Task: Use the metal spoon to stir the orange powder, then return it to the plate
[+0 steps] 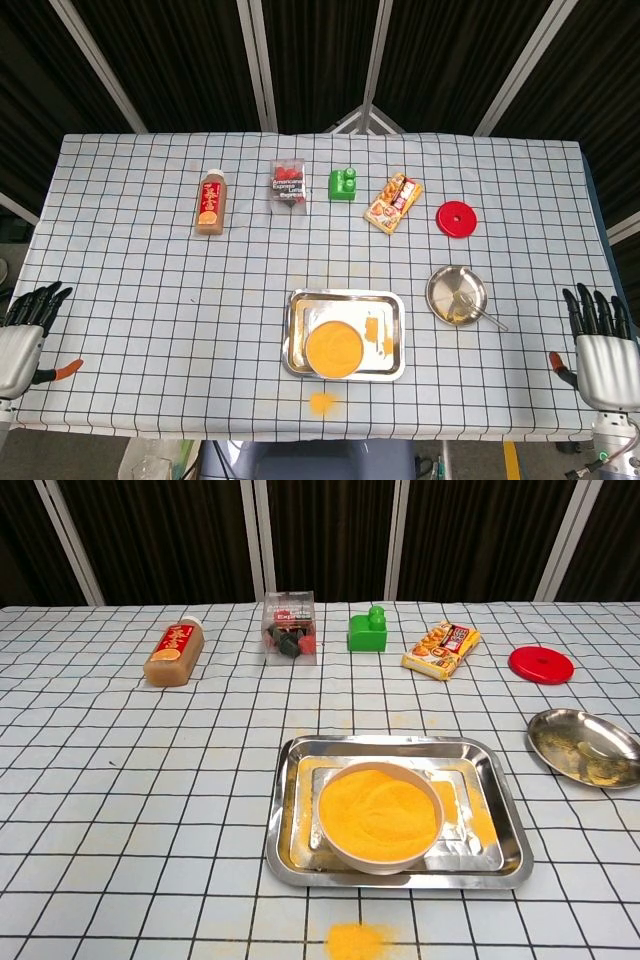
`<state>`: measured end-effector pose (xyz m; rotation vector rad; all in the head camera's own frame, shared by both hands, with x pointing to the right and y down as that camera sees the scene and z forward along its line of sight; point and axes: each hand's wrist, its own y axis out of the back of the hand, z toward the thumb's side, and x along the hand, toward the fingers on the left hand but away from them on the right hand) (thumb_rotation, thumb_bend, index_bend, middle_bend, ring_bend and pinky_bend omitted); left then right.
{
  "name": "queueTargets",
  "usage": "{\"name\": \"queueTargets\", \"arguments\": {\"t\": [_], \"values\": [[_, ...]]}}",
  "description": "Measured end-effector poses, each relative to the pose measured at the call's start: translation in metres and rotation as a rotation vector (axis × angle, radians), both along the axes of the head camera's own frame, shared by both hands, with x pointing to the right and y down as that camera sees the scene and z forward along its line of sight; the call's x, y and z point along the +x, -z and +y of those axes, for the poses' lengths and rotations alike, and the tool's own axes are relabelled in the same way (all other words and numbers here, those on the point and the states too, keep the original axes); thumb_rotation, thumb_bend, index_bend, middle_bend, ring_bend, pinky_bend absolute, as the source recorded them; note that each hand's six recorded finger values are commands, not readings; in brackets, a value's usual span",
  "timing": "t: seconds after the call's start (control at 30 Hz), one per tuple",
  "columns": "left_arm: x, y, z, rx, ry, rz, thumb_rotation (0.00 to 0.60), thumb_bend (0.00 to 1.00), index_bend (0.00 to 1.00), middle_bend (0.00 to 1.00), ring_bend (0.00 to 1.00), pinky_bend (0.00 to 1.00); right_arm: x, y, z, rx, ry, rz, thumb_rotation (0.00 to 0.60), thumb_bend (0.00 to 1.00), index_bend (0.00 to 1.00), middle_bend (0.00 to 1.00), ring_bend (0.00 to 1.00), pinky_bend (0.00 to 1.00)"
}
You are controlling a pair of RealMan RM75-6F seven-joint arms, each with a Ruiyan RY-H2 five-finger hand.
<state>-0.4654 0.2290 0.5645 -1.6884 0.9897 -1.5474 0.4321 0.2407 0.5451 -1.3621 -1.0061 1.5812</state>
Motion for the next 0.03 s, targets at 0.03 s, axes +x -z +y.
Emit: {"name": "queueTargets", "arguments": {"t": [0.03], "values": [[0.0002, 0.0001, 0.0000, 0.000, -0.002, 0.000, 0.600, 0.00, 0.00, 0.00, 0.00, 0.00, 0.0008, 0.0025, 0.0041, -0.004, 0.000, -0.026, 0.600, 0.29, 0.00, 0.00, 0.00, 0.00]]}}
